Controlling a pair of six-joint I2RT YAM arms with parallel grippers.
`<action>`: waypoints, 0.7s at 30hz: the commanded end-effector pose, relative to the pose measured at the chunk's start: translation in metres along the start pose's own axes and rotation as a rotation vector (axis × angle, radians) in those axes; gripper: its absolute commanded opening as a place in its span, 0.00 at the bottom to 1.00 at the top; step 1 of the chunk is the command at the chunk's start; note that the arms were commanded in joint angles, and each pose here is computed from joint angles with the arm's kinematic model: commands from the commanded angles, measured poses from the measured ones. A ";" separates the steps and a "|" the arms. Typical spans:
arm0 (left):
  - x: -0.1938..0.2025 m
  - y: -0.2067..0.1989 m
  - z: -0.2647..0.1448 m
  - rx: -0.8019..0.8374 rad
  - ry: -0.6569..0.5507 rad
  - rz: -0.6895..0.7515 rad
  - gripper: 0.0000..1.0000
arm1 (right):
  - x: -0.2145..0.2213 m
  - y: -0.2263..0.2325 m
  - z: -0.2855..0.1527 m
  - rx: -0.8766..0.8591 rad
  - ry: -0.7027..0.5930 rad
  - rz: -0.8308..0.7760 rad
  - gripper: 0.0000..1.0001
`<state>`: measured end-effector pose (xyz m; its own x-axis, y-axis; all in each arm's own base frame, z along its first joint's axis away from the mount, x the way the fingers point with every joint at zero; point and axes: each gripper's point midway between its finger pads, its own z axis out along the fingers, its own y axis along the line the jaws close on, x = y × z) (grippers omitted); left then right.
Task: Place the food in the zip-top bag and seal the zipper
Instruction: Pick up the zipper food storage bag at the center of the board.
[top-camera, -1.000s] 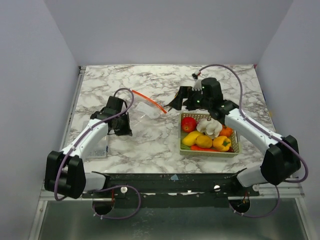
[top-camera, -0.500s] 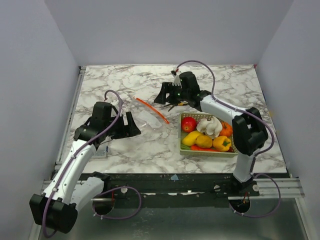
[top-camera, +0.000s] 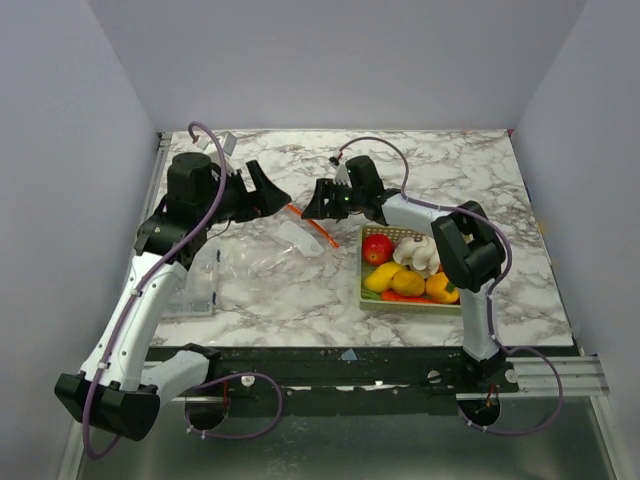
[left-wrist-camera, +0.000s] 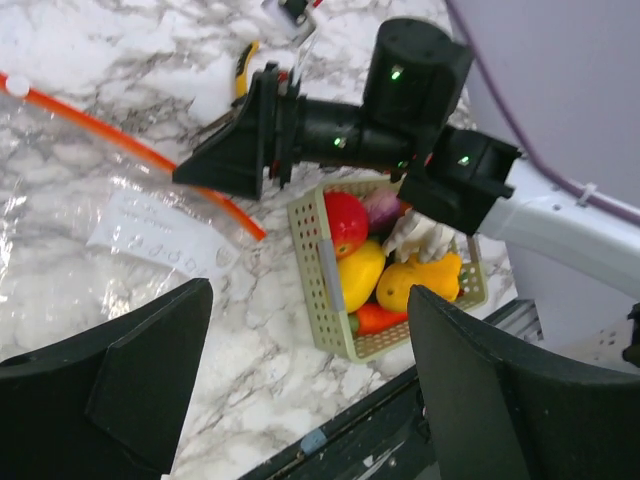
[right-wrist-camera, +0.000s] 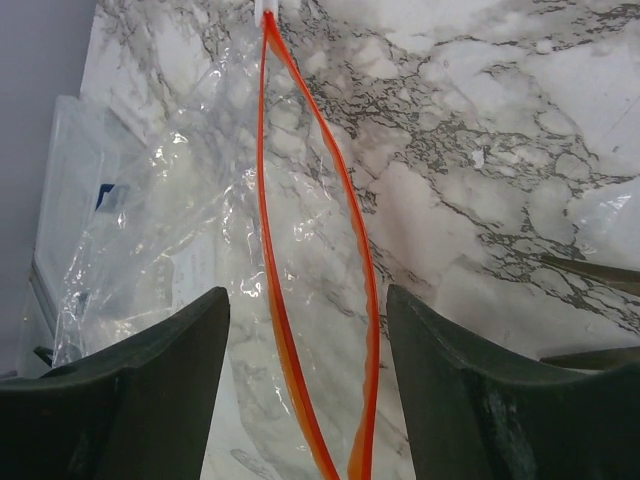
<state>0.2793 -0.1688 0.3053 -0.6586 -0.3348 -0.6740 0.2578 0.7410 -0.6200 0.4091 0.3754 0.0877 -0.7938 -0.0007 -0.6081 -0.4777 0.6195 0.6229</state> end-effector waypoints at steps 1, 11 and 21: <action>-0.025 -0.019 0.007 0.037 -0.040 0.053 0.80 | 0.001 0.015 0.008 -0.112 -0.001 -0.003 0.64; -0.007 0.009 0.028 -0.063 -0.006 0.209 0.74 | 0.024 0.047 0.005 -0.262 0.030 0.040 0.41; 0.000 0.021 0.025 -0.084 -0.029 0.247 0.73 | 0.035 0.068 -0.002 -0.251 0.023 0.067 0.11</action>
<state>0.2966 -0.1711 0.2779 -0.6037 -0.1601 -0.7809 0.3380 0.8358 -0.4327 0.3606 0.4110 0.0861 -0.8456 -0.0078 -0.5338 -0.4863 0.4237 0.7642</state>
